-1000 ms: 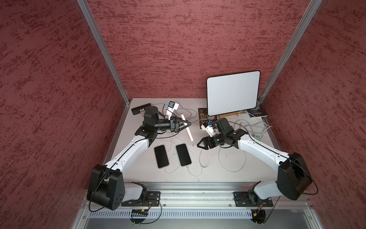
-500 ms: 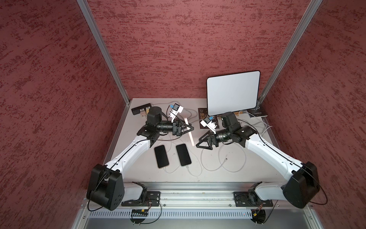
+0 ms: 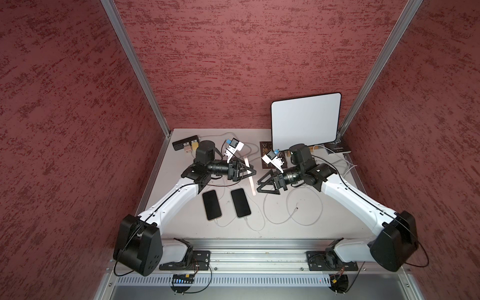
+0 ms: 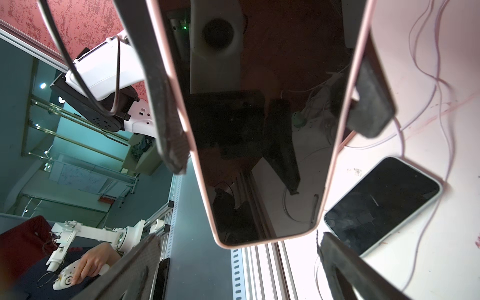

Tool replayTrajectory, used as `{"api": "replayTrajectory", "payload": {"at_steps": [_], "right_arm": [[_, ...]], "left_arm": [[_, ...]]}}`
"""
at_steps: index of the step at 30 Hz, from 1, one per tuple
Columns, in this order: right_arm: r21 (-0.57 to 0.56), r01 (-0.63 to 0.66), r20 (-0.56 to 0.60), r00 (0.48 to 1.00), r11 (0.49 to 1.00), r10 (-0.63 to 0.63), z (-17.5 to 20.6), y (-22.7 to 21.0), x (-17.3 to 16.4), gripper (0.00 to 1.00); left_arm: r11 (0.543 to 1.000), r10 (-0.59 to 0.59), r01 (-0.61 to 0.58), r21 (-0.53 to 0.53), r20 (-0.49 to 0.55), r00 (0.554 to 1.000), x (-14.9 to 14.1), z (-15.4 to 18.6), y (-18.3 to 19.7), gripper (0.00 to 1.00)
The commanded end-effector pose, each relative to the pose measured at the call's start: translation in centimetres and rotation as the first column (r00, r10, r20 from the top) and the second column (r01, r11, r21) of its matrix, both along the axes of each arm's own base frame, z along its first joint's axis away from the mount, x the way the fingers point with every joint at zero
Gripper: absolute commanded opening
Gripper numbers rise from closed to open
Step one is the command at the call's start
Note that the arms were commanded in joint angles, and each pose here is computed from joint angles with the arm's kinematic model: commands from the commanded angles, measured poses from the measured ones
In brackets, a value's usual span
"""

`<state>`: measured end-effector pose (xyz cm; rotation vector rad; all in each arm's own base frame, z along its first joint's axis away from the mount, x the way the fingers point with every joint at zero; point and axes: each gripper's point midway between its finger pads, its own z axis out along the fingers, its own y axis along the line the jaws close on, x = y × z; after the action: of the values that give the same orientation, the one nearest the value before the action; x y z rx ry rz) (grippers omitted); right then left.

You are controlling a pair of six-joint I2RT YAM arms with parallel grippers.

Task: Unplug the charging cable from the phone
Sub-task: Place the phone at the center of the board.

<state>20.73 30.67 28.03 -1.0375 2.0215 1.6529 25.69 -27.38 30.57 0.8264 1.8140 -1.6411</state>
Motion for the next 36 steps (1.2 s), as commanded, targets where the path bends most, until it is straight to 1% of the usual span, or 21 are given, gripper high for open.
{"api": "replayTrajectory", "payload": {"at_steps": [1,14,21,23,27,30,36], "right_arm": [[0.023,-0.004,0.042,0.999,1.000,0.003,1.1,0.9,0.5,0.99],[0.022,-0.046,0.036,0.998,0.999,0.045,0.4,2.5,0.1,0.98],[-0.007,-0.001,0.052,0.999,1.000,0.001,0.0,2.6,1.0,0.98],[-0.035,0.022,0.039,0.999,0.999,-0.021,-1.1,2.8,1.7,0.99],[-0.070,0.055,0.048,0.998,0.996,-0.051,-1.8,2.8,2.4,0.99],[-0.053,0.037,0.042,0.999,0.998,-0.035,-1.6,2.9,2.3,0.98],[0.003,-0.021,0.041,0.999,1.000,0.021,-0.5,3.1,1.3,0.95]], "left_arm": [[0.999,-0.037,0.040,-0.035,0.100,0.994,-0.8,2.8,-0.2,0.18],[0.998,-0.045,0.048,-0.028,0.100,0.994,-0.9,2.7,-0.4,0.20],[0.998,-0.047,0.050,-0.031,0.107,0.993,-1.1,3.0,-0.4,0.20],[0.998,-0.049,0.052,-0.031,0.109,0.993,-1.2,3.0,-0.4,0.20],[0.998,-0.050,0.053,-0.029,0.108,0.993,-1.3,3.0,-0.4,0.20],[0.998,-0.051,0.055,-0.029,0.109,0.993,-1.4,3.0,-0.4,0.20],[0.998,-0.051,0.054,-0.028,0.112,0.992,-1.4,2.9,-0.4,0.22]]}}
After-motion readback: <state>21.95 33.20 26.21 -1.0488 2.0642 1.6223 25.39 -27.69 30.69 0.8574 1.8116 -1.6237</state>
